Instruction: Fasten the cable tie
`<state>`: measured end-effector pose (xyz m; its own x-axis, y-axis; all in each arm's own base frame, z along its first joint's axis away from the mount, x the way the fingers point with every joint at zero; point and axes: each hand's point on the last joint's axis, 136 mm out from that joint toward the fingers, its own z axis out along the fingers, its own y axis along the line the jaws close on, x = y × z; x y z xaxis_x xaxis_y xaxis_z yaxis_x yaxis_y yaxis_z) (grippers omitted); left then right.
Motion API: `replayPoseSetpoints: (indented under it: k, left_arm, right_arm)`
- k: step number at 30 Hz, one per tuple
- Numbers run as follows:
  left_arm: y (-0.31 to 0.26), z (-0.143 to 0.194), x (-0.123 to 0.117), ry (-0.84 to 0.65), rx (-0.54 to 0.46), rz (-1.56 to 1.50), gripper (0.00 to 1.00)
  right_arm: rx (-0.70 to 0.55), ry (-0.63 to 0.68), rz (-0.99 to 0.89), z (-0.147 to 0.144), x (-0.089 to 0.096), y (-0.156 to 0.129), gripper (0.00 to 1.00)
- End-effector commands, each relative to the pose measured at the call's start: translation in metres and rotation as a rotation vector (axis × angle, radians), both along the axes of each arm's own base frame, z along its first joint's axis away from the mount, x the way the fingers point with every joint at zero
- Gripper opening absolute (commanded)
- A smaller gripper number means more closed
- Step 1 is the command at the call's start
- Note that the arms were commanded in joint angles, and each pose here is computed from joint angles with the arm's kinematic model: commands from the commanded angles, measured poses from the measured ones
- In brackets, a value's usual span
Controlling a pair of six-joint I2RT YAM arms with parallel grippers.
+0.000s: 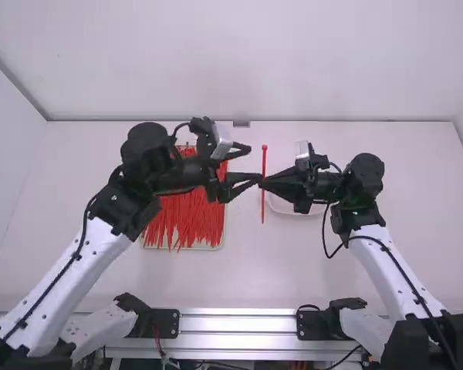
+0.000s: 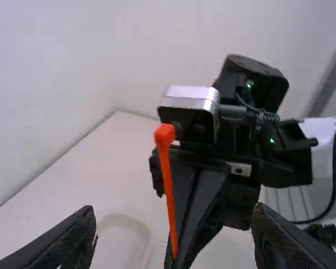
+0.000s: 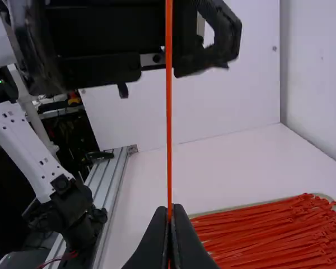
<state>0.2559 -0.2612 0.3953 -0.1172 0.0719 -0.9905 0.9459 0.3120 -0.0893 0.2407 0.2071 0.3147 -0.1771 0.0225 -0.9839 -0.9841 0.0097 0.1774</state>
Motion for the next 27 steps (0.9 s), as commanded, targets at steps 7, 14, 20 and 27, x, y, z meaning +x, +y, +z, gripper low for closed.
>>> replayPoseSetpoints:
  k: [7, 14, 20, 27]
  left_arm:
    - [0.002, 0.026, -0.008, -0.092, -0.044, -0.056, 0.56]
    - [0.011, 0.035, -0.003, -0.119, -0.086, -0.086, 0.58]
    - [0.020, 0.037, -0.007, -0.092, -0.140, -0.206, 0.62]
    - [0.021, 0.033, -0.012, -0.072, -0.140, -0.240, 0.60]
  right_arm:
    - [0.013, -0.034, -0.035, 0.015, 0.004, -0.001, 0.00]
    - [0.022, -0.087, -0.013, 0.021, -0.001, 0.004, 0.00]
    - [0.054, -0.131, 0.007, 0.033, -0.010, 0.019, 0.00]
    - [0.075, -0.145, -0.010, 0.039, -0.010, 0.022, 0.00]
